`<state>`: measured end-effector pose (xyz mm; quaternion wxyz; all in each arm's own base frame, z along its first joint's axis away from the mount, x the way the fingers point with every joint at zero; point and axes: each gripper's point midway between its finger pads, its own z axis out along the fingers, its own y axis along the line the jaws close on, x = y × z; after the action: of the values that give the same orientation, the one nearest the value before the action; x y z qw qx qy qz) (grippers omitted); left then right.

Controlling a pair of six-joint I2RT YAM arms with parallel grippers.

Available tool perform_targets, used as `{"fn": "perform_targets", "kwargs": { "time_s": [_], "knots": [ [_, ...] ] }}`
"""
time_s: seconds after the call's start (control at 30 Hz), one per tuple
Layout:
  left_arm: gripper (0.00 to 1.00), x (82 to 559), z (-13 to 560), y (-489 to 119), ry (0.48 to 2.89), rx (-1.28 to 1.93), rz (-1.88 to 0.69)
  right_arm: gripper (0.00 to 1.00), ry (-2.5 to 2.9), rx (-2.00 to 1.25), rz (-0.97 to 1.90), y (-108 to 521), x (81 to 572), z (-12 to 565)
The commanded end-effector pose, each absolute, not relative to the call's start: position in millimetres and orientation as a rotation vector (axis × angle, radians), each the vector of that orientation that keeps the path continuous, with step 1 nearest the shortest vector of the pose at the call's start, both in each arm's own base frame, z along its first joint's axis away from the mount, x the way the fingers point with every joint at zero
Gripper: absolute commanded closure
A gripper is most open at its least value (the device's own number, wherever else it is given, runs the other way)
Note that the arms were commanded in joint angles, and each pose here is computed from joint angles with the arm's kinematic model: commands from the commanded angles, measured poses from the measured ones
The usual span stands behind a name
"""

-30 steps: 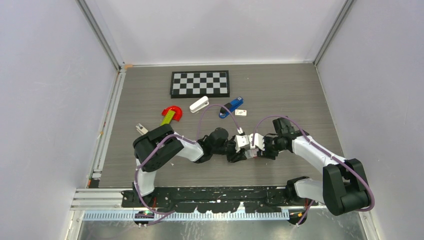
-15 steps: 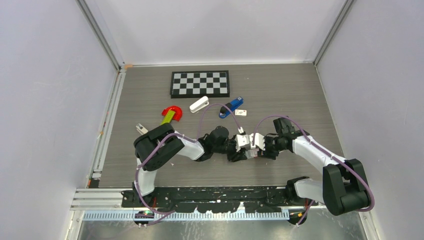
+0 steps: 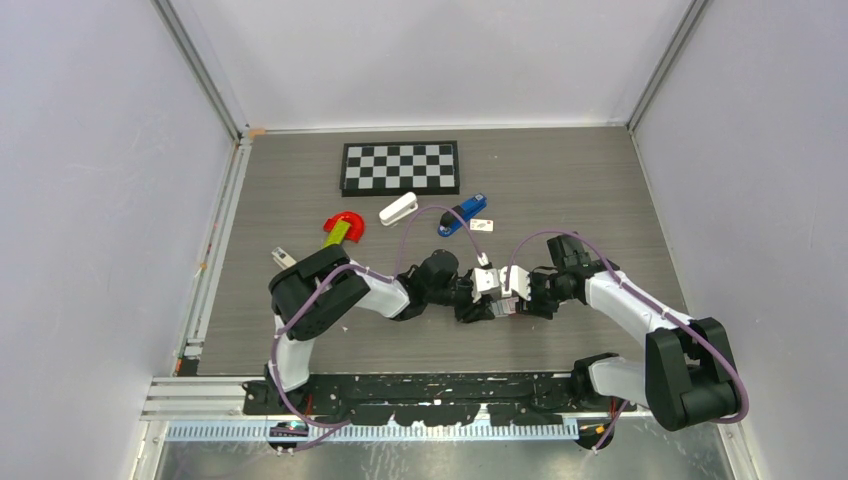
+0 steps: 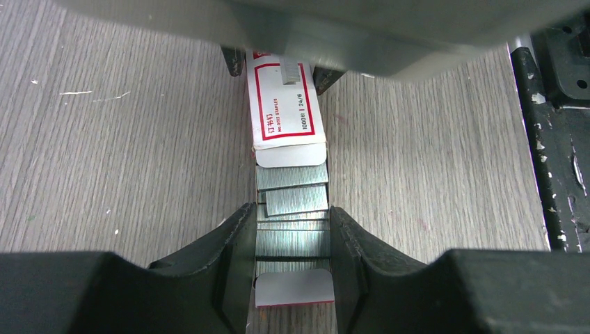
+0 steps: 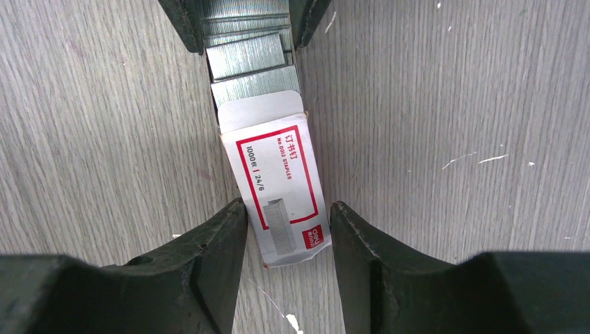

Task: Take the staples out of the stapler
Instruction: Close the staple box at the center of the board.

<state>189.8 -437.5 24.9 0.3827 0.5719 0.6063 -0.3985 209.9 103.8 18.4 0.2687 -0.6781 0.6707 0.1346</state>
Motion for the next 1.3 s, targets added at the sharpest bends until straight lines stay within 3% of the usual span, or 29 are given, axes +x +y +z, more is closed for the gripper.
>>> {"fn": "perform_targets", "kwargs": {
  "time_s": [0.0, 1.27],
  "knots": [
    [0.77, 147, -35, -426, 1.779, 1.606, -1.016, 0.47, 1.648, -1.997, 0.354, 118, 205, 8],
    [0.79, 184, -35, -420, 1.904, 1.319, -0.862, 0.47, 1.605, -2.071, 0.414, 122, 189, 10]
  ]
}}
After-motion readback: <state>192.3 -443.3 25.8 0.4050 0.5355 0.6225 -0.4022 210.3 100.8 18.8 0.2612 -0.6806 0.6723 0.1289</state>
